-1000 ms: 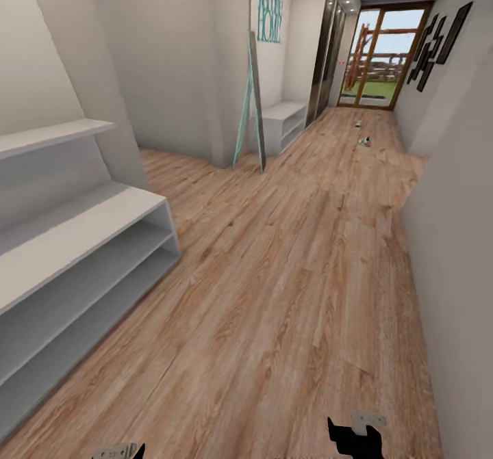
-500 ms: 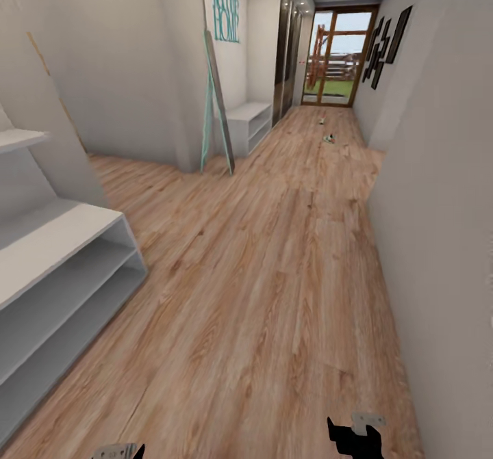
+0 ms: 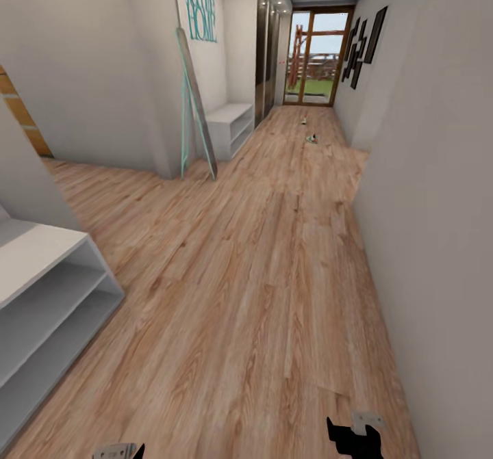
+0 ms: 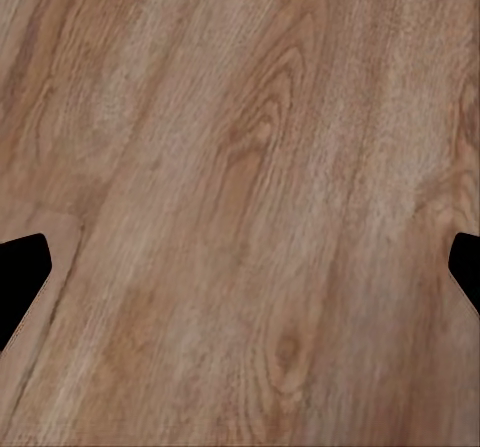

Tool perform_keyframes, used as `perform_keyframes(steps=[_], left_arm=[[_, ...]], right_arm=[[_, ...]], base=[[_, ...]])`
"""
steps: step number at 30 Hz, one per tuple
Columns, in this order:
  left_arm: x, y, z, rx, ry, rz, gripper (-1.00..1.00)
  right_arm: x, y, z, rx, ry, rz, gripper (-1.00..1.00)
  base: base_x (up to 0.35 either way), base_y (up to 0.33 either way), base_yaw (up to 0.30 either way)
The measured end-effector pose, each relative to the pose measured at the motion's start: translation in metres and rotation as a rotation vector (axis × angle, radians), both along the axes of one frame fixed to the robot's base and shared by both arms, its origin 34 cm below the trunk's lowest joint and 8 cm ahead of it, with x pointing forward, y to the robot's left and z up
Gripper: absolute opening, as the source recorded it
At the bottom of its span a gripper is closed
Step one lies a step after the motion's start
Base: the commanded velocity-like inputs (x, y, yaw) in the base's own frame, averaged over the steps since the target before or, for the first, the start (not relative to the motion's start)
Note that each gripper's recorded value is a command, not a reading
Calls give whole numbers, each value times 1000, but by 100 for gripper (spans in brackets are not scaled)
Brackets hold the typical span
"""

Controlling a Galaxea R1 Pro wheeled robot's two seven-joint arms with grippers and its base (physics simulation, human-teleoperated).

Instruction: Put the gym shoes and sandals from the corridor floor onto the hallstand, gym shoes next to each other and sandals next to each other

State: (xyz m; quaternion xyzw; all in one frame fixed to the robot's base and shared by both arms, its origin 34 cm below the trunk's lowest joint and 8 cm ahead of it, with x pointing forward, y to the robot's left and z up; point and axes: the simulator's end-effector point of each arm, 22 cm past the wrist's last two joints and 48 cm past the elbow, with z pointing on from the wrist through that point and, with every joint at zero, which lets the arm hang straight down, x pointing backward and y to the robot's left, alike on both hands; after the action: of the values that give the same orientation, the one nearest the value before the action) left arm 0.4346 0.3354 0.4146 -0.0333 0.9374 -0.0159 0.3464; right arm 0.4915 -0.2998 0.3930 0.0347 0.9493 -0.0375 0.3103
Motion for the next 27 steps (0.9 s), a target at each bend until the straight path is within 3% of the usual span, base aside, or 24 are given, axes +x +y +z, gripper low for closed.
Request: perform_keyframes(steps=[27], left_arm=[[-11, -3, -6, -7, 26, -1, 100]], right_arm=[[0, 0, 0, -2, 2, 3, 100]], base=[[335, 0, -2]])
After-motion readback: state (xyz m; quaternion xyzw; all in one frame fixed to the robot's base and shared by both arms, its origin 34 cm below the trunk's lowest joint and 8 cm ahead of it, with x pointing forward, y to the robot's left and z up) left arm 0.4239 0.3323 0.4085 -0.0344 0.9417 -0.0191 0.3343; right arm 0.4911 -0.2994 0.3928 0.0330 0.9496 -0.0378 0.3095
